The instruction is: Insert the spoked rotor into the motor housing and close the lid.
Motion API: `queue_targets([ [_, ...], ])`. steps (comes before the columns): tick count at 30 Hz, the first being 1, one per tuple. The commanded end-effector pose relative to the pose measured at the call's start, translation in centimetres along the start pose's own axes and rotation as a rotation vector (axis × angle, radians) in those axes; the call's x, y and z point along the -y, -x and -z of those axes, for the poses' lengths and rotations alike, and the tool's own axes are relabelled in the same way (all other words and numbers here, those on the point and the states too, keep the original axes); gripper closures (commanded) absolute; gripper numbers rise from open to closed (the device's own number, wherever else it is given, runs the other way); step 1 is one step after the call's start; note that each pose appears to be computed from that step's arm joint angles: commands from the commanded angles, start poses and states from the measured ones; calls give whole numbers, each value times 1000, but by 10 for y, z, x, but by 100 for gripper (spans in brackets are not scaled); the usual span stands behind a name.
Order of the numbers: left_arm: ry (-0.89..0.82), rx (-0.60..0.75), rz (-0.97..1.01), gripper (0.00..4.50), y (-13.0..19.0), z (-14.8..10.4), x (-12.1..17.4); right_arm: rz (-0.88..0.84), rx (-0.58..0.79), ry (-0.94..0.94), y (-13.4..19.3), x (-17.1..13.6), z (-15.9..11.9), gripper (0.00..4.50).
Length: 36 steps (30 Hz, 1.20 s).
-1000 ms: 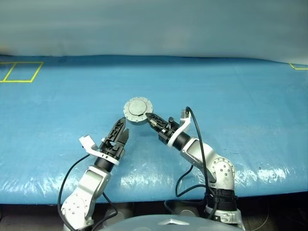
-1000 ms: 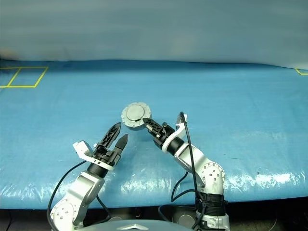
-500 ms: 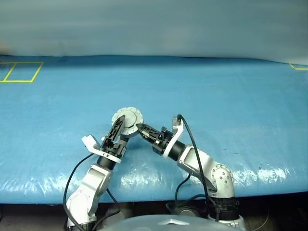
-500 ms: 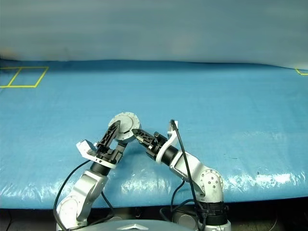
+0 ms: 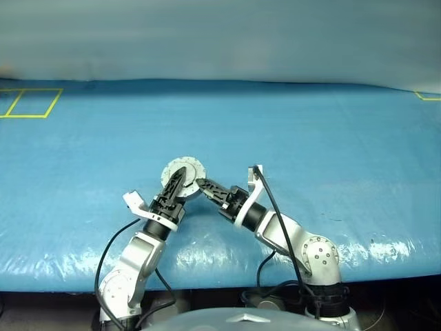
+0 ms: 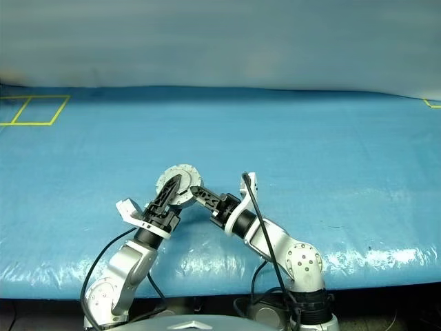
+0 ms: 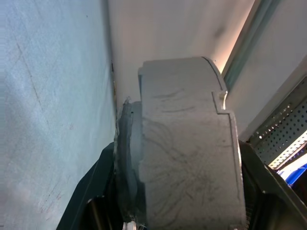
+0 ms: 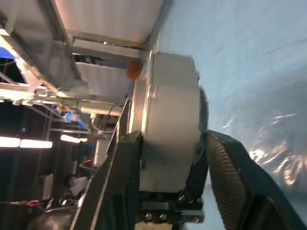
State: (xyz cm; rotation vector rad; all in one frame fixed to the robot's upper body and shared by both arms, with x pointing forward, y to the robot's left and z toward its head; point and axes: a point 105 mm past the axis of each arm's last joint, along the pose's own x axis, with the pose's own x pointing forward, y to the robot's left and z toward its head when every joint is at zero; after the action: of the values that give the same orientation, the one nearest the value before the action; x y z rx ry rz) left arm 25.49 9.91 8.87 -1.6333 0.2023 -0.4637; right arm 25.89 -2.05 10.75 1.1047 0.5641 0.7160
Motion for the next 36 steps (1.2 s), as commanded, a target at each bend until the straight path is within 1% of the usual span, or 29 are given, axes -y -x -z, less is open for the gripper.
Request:
queue_targets([
  [1, -47, 7, 86, 205, -6, 4, 28, 99, 33, 340, 7, 9, -14, 133],
  [2, -65, 18, 72, 205, -7, 0, 27, 123, 24, 456, 10, 12, -15, 100],
  [5, -128, 60, 36, 205, -12, -17, 23, 107, 31, 666, 15, 10, -17, 2],
  [8, -197, 79, -6, 205, -23, -37, 18, 42, 42, 825, 19, 2, -15, 0],
  [9, -208, 82, -12, 205, -26, -41, 18, 28, 47, 862, 20, 0, -15, 0],
  [12, -257, 110, -74, 205, -44, -65, 11, -44, 61, 931, 25, -7, -10, 0],
  [15, -296, 116, -96, 205, -62, -82, 8, -71, 18, 994, 31, -2, -1, 0],
  [19, -394, 114, -109, 205, -90, -99, 10, -32, 48, 1140, 38, 10, -2, 0],
  [22, -436, 130, -107, 205, -110, -111, 16, -9, 54, 1188, 41, 18, -1, 0],
  [27, -478, 160, -156, 205, -136, -127, 13, 36, 76, 1248, 42, 27, -2, 0],
  [31, -482, 198, -205, 205, -146, -139, 7, 61, 80, 1281, 41, 31, -2, 0],
  [36, -470, 220, -256, 205, -146, -146, -4, 75, 84, 1281, 40, 32, 1, 0],
])
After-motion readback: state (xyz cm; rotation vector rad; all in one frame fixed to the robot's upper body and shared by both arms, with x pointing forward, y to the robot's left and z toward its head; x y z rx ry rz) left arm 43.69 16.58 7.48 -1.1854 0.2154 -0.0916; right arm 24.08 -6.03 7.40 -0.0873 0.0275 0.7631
